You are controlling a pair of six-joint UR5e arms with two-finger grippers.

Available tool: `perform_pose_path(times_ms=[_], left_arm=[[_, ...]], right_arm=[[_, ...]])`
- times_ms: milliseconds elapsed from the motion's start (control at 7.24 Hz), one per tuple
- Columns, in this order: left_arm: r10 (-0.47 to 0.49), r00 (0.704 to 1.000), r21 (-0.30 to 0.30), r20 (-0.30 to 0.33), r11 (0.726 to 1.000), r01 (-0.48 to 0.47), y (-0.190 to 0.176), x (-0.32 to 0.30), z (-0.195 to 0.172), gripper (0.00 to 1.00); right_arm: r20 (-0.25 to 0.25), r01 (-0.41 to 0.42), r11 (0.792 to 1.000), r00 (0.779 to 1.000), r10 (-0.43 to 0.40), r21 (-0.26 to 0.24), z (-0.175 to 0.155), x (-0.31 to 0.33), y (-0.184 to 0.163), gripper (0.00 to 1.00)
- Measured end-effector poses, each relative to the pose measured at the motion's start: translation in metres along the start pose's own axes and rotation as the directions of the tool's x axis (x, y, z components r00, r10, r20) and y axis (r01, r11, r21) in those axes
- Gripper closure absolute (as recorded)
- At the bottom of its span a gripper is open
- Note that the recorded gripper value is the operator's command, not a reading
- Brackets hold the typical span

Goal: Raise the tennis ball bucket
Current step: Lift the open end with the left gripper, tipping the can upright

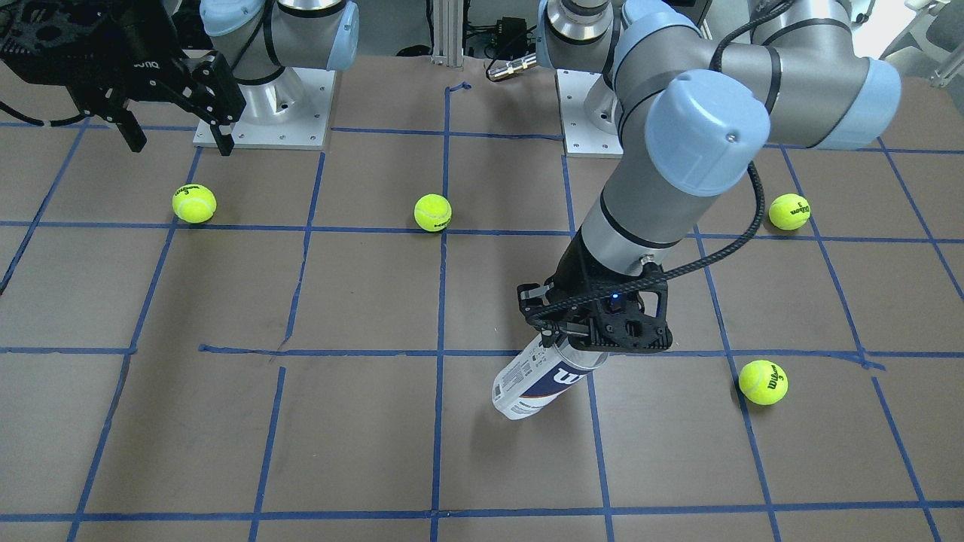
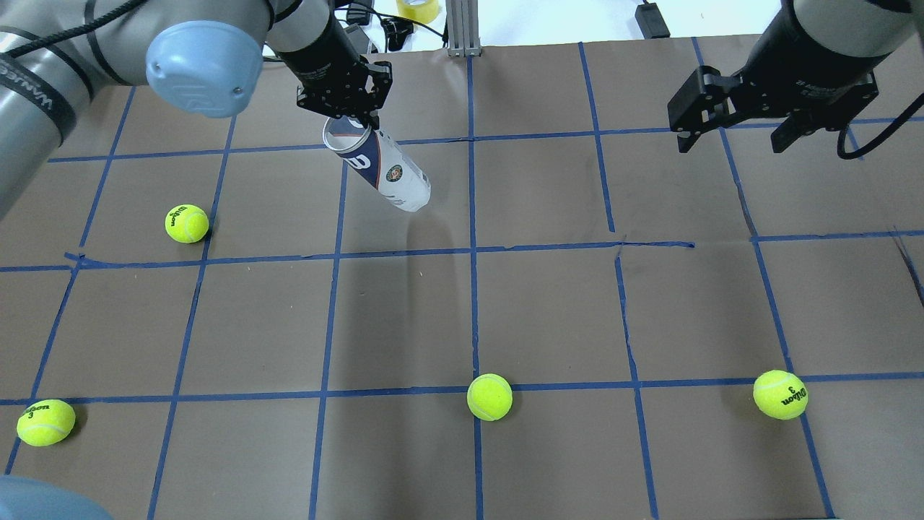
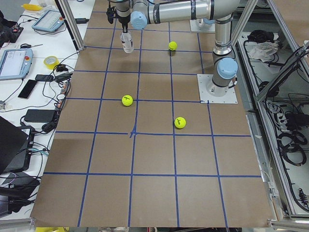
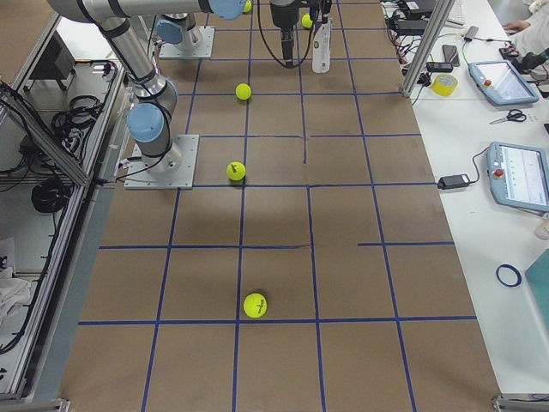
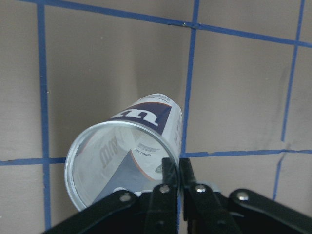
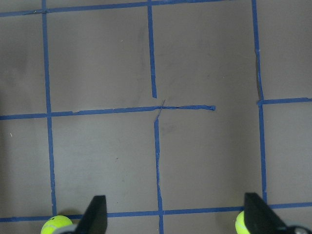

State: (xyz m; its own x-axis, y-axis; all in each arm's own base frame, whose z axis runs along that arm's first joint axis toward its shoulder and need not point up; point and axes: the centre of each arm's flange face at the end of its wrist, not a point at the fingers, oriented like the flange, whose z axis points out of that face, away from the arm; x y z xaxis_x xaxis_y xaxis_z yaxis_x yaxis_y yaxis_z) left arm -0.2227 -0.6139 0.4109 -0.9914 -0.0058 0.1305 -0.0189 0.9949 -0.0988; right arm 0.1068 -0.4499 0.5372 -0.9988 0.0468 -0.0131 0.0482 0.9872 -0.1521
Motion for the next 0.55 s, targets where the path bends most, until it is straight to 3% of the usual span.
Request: perform_pose_path(times_ms=[138, 553], left_arm=[[0.072, 0.995, -0.001, 0.076, 0.997, -0.072, 0.003, 0.011, 0.008, 1.00], [0.203, 0.959, 0.008, 0.196, 0.978, -0.209, -0.001, 0.037, 0.039, 1.00]], right_arm=[[-0.002, 0.000, 1.000, 1.000, 0.000, -0.001, 0.000, 0.000, 0.000, 0.00], [-0.005, -0.006, 1.000, 1.000, 0.006, -0.022, -0.004, 0.000, 0.008, 0.00]])
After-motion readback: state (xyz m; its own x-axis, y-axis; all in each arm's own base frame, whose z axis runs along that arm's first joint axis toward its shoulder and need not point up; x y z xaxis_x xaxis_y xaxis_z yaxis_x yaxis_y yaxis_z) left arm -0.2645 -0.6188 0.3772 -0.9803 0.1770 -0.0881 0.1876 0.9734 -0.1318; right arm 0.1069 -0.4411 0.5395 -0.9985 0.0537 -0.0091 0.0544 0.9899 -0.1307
